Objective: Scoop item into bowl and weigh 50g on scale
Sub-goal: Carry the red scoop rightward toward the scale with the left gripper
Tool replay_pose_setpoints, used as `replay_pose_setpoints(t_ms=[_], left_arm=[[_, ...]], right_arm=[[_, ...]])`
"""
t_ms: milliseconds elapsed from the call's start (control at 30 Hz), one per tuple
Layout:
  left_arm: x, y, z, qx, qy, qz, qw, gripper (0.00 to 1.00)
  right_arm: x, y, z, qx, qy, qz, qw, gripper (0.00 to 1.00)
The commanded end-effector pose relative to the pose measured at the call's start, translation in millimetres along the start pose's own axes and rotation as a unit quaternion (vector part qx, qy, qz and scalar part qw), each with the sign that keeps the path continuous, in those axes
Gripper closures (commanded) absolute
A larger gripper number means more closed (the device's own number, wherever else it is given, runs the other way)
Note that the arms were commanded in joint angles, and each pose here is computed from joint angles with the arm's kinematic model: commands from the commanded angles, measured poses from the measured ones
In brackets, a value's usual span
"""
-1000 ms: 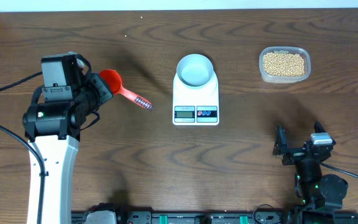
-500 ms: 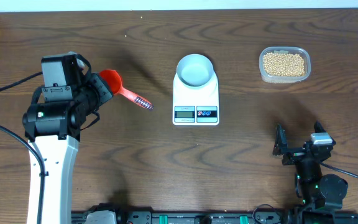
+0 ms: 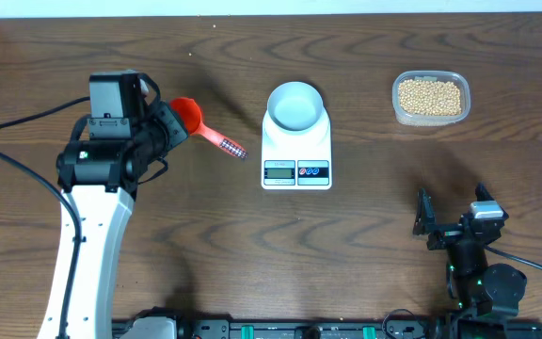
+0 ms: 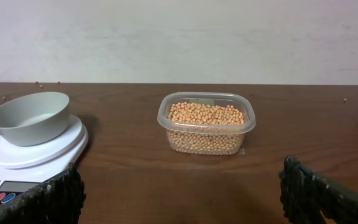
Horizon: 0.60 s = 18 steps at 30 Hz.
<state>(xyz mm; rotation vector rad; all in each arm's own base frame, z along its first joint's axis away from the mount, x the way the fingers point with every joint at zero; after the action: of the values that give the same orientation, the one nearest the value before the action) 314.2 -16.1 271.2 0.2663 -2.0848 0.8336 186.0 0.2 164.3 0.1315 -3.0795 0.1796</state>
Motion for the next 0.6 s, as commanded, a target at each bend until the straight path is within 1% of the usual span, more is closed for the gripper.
replay_pose_setpoints(t_ms=[0, 167, 267, 467, 567], left_arm=[[-1, -2, -3, 0.037, -0.002, 0.002, 0.999, 0.93], [-4, -6, 3, 0.070, 0.008, 0.001, 0.997, 0.93], [-4, -13, 14, 0.076, 0.022, 0.003, 0.997, 0.93], [-4, -24, 28, 0.058, 0.039, 0.009, 0.997, 0.93], [-4, -26, 31, 0.078, 0.043, 0.008, 0.996, 0.93]], right_arm=[[0, 1, 0, 0.006, 0.000, -0.001, 1.000, 0.01], [0, 1, 0, 0.006, 0.000, -0.001, 1.000, 0.01], [0, 1, 0, 0.006, 0.000, -0.001, 1.000, 0.01], [0, 1, 0, 0.006, 0.000, -0.001, 1.000, 0.01], [0, 1, 0, 0.006, 0.000, -0.001, 1.000, 0.01]])
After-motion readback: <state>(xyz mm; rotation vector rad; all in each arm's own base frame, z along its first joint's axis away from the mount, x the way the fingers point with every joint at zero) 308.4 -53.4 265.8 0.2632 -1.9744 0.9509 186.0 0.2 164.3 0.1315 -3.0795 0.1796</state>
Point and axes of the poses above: each gripper's point midway between its finger pads, its own x axis back along the fingers, its own y axis along the line the jaws close on, z = x × y, the point moved 6 cm from there along x, back along the fingers, and after that the axes turned 8 degrees about x, right-handed, at the moved point
